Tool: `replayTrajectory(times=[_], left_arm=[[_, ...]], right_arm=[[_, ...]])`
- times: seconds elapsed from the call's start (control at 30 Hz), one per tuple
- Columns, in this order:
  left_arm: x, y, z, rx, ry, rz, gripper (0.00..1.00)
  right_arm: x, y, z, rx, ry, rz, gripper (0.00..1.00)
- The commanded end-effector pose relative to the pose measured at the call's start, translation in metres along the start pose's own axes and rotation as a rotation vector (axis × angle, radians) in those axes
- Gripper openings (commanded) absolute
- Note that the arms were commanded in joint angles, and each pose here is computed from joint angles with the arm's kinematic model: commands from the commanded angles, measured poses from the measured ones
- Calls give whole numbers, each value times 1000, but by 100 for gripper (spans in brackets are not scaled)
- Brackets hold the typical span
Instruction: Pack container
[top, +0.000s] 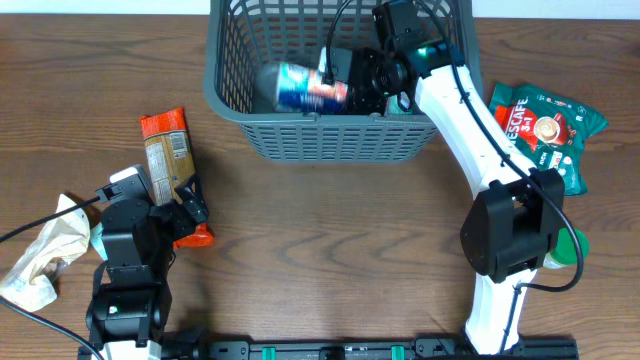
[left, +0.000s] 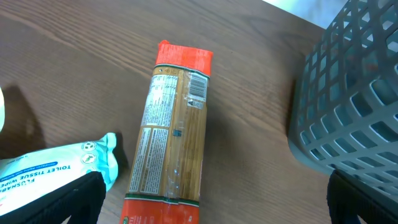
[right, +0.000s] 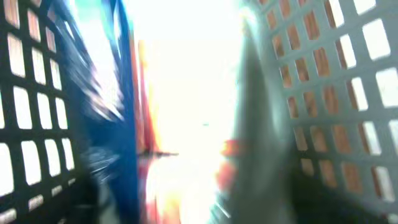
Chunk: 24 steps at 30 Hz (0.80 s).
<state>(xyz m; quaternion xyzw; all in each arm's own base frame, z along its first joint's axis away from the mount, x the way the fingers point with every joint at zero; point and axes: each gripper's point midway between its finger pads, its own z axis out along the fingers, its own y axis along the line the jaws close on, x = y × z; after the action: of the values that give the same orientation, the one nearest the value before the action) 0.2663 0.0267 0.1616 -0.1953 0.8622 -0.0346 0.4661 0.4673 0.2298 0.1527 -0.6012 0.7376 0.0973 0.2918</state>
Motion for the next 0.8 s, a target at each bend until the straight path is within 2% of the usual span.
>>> replayTrajectory(times=[0.0, 0.13, 0.3, 0.4, 0.5, 0.57, 0.63, 0.77], left_arm=[[-10, -1, -4, -1, -24, -6, 98], [-10, -1, -4, -1, -24, -6, 99], [-11, -1, -4, 1, -28, -7, 99], [-14, -2, -7, 1, -27, -7, 98], [-27, -6, -22, -6, -9, -5, 99], [-41, -9, -37, -14, 11, -4, 99], [-58, -14, -57, -33, 61, -9, 99], [-82, -20, -77, -90, 191, 3, 99]], right_arm=[[-8, -7, -12, 13, -37, 160, 99], [-26, -31, -42, 82, -97, 303, 99], [-77, -79, -151, 233, -317, 438, 99], [-79, -111, -232, 393, -431, 587, 99], [-34, -132, -303, 573, -461, 881, 99], [9, -129, -328, 634, -423, 1080, 99], [56, -112, -336, 630, -332, 1266, 99], [121, -72, -319, 551, -108, 1500, 99]])
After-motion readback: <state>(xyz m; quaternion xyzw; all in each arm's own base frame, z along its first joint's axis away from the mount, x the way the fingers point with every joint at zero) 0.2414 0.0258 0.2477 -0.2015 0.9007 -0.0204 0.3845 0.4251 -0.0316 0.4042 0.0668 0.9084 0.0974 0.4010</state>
